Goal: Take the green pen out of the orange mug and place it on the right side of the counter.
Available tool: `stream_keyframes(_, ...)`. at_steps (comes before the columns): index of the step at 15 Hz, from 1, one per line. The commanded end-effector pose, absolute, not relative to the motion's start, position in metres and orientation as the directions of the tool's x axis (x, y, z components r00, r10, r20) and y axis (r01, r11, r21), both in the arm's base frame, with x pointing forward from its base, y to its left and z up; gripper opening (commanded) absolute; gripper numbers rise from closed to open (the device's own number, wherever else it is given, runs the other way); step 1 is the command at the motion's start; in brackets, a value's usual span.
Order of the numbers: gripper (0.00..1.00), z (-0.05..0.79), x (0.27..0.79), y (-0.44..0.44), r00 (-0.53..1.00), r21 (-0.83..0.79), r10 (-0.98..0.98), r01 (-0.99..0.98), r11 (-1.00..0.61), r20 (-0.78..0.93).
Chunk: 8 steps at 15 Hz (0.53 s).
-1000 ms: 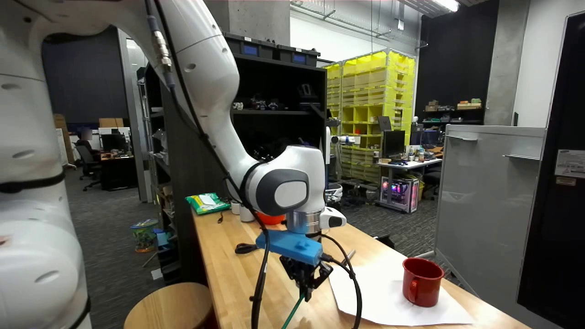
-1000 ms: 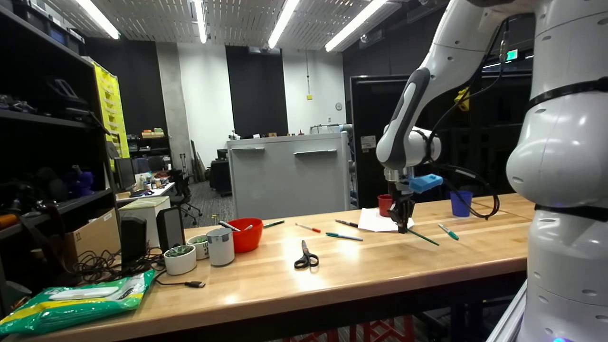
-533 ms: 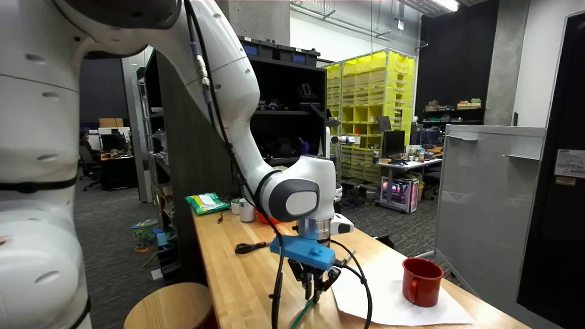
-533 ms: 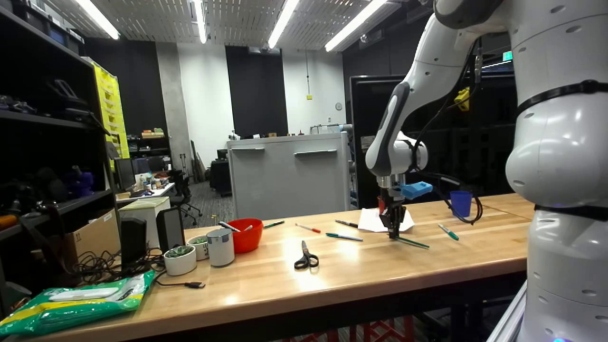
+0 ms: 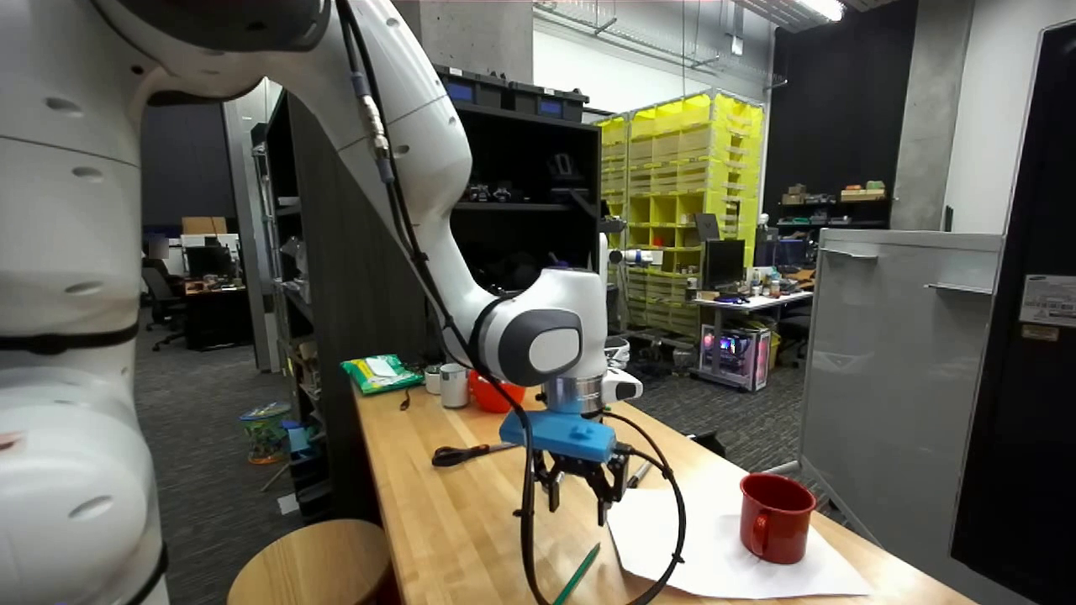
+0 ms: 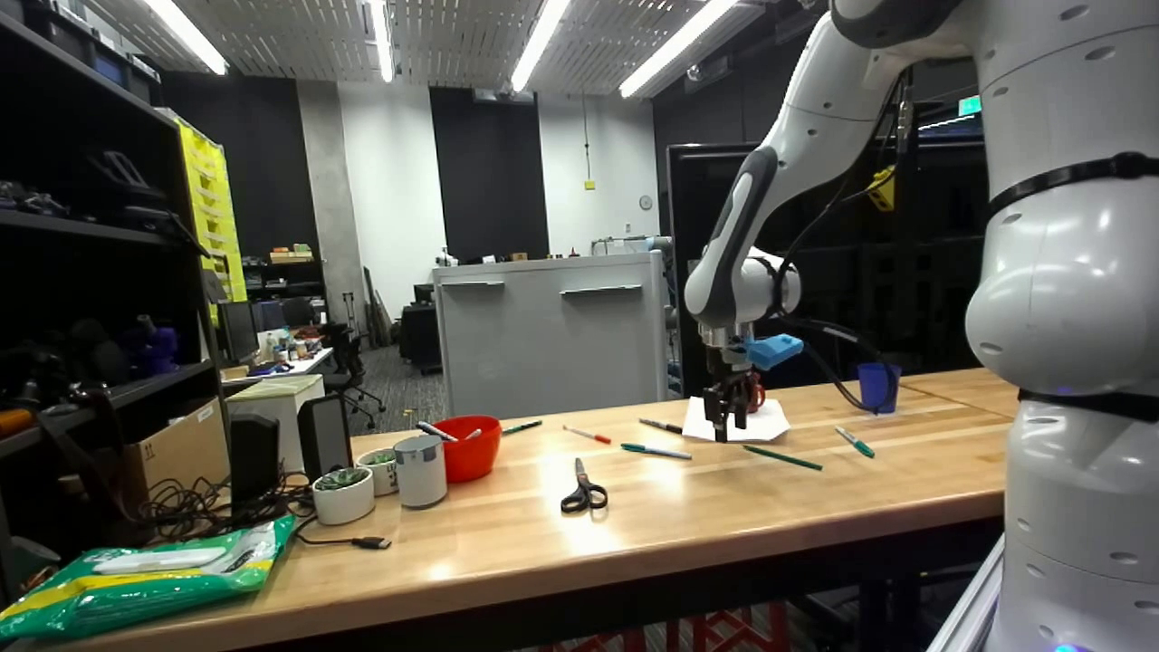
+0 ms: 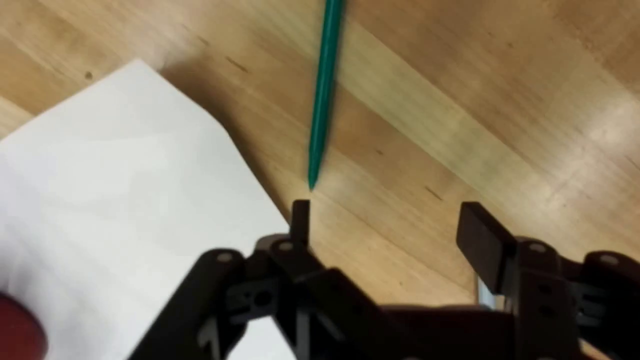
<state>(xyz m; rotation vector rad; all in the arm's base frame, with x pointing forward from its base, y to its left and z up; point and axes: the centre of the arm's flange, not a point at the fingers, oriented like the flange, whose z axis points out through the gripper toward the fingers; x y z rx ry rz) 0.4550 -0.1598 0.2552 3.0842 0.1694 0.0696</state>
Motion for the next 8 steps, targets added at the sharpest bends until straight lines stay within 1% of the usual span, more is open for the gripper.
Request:
stream_keyframes(1, 1.00, 0.305, 0.456, -0.116, 0.984, 0.088, 0.126, 0.115, -0.989, 0.130)
stream_keyframes(4, 1.00, 0.338, 0.469, -0.066, 0.967, 0.069, 0.119, 0.105, -0.992, 0.225)
stream_keyframes(8, 1.00, 0.371, 0.485, -0.001, 0.935, 0.019, 0.040, 0.035, -0.999, 0.353)
